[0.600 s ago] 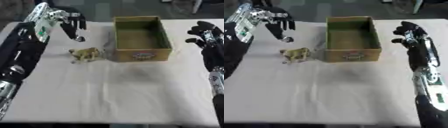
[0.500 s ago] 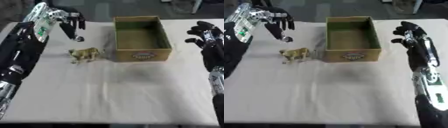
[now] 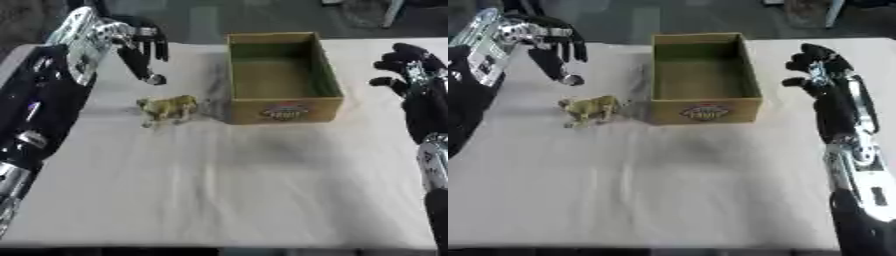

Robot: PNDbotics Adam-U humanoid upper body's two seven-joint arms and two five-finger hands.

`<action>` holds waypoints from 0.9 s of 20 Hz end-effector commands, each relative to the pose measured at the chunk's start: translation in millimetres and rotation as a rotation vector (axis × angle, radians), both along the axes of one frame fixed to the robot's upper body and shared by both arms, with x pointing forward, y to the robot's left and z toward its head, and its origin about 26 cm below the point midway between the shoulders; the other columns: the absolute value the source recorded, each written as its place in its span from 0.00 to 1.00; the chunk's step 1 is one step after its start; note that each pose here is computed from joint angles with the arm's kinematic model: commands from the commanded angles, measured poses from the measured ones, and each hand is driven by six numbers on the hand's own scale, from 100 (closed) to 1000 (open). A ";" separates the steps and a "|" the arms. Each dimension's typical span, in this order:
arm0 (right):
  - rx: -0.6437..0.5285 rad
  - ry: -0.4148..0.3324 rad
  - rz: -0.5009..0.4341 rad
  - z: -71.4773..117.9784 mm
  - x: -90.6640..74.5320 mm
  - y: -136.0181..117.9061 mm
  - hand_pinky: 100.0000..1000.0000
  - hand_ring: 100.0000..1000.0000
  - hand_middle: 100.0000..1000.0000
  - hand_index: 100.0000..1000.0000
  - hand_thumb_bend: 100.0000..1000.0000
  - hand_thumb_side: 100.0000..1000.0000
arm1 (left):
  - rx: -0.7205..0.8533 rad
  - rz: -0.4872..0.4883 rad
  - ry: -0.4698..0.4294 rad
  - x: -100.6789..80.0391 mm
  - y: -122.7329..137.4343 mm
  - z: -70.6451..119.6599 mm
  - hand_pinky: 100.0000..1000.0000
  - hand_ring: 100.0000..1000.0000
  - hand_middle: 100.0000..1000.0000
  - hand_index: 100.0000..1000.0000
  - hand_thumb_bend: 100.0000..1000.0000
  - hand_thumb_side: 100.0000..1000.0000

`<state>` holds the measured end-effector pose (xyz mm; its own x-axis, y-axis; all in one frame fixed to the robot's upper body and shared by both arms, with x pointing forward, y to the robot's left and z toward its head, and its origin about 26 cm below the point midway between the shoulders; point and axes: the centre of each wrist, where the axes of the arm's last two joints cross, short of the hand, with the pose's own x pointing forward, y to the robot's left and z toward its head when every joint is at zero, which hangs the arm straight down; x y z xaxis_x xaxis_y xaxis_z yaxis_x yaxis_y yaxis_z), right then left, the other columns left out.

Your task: Pick up objects on the table and place them in the box.

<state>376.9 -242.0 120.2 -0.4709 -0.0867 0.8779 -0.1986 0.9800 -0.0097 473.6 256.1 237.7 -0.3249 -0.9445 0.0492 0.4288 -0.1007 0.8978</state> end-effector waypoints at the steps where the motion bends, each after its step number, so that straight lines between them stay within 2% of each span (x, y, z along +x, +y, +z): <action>1: -0.008 -0.025 -0.003 9.0 1.3 -4.3 0.53 0.69 0.60 0.73 0.00 0.44 | 0.021 0.011 -0.017 0.7 2.0 7.0 0.51 0.58 0.60 0.67 0.37 0.12; 10: -0.004 -0.031 0.003 11.0 2.2 -1.8 0.53 0.69 0.60 0.73 0.00 0.44 | 0.040 0.035 0.025 8.3 -7.6 -26.2 0.49 0.56 0.59 0.66 0.39 0.12; 18: -0.001 -0.031 0.006 11.1 2.2 -1.2 0.53 0.69 0.60 0.73 0.00 0.44 | 0.049 0.062 0.030 10.9 -10.2 -43.6 0.49 0.56 0.58 0.66 0.39 0.12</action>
